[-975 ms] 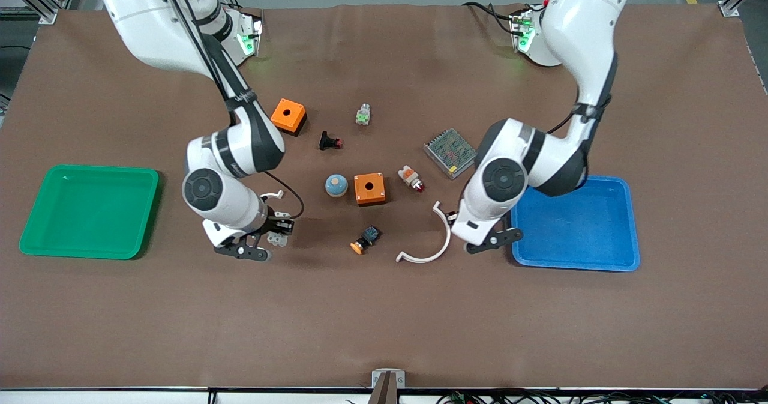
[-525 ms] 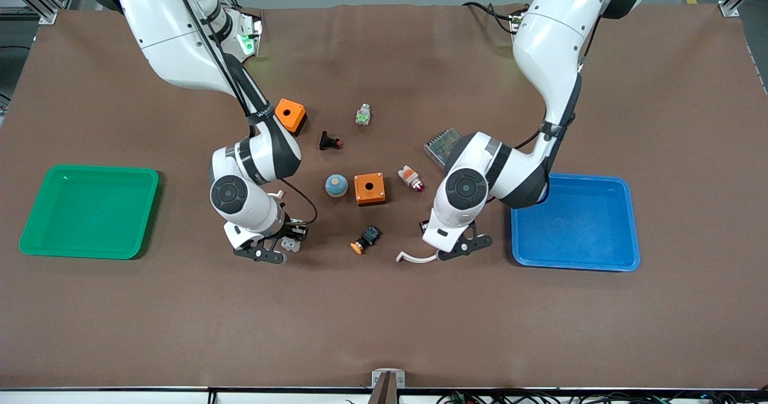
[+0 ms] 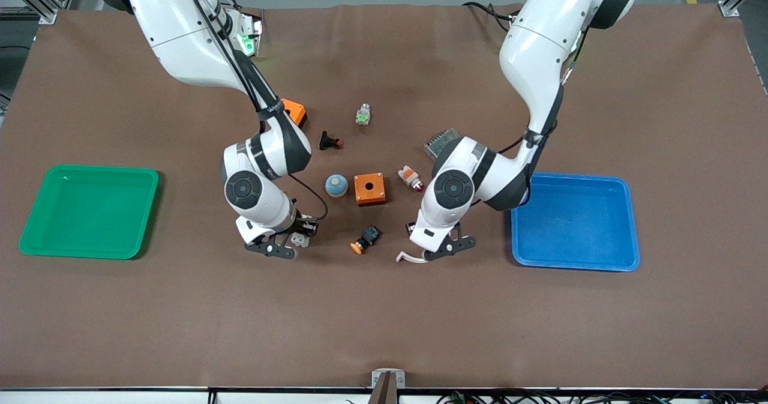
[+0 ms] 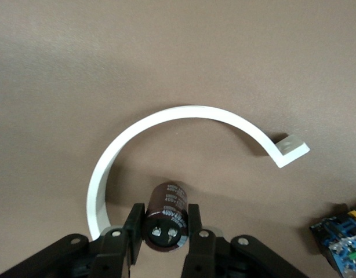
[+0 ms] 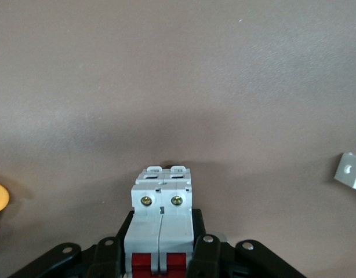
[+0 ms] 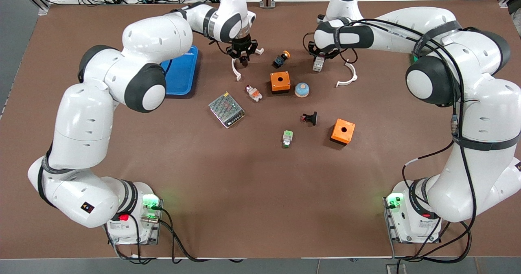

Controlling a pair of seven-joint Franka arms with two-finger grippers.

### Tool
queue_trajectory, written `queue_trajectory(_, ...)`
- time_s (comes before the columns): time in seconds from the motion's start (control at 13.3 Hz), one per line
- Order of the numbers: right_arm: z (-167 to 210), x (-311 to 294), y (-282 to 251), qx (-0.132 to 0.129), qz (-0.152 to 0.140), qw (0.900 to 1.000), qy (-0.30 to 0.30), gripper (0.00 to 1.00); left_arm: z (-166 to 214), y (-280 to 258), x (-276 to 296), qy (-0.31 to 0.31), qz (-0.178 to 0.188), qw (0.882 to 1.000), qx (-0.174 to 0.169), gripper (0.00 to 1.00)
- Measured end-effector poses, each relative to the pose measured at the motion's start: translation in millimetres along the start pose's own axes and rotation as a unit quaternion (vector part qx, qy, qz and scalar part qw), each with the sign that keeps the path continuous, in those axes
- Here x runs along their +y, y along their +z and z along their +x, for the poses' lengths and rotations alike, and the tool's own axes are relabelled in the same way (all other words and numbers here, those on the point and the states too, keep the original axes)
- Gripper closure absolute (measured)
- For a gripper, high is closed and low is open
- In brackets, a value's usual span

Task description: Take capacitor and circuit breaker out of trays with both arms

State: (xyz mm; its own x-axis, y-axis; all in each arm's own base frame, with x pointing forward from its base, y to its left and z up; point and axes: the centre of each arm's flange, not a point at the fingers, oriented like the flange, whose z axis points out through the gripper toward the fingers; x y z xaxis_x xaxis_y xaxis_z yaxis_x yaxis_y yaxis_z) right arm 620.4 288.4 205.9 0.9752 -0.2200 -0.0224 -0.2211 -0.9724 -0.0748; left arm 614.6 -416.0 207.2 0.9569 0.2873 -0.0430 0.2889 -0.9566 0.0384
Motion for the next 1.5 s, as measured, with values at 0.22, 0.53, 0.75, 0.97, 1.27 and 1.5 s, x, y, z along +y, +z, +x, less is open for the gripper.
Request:
queue_trajectory(0.22, 2.0, -3.6, -5.0, 0.003, 0.001, 1.000, -0.006, 0.36, -0.2, 1.9, 1.6, 0.001, -0.001, 1.000, 0.001, 0.58)
queue_trajectory(0.53, 28.4, 21.9, -33.0, -0.037, -0.026, 0.996, -0.071, 0.00, 9.3, -33.0, 7.3, -0.001, -0.021, 1.000, 0.020, 0.21)
queue_trajectory(0.75, 57.3, 76.1, -83.8, -0.078, -0.041, 0.991, -0.105, 0.00, 36.1, -105.7, -18.2, -0.024, -0.026, 0.999, 0.027, 0.00)
queue_trajectory(0.97, 59.5, 122.3, -148.5, -0.108, -0.084, 0.983, -0.118, 0.00, 55.8, -194.0, -70.3, -0.010, -0.010, 1.000, 0.011, 0.00)
queue_trajectory(1.27, 58.9, 177.5, -217.3, -0.124, -0.082, 0.982, -0.117, 0.00, 73.6, -292.2, -176.6, 0.037, -0.007, 0.999, 0.006, 0.00)
queue_trajectory(1.5, 59.2, 224.8, -266.3, -0.113, -0.068, 0.985, -0.108, 0.00, 74.1, -340.4, -257.7, 0.033, -0.015, 0.999, 0.022, 0.00)
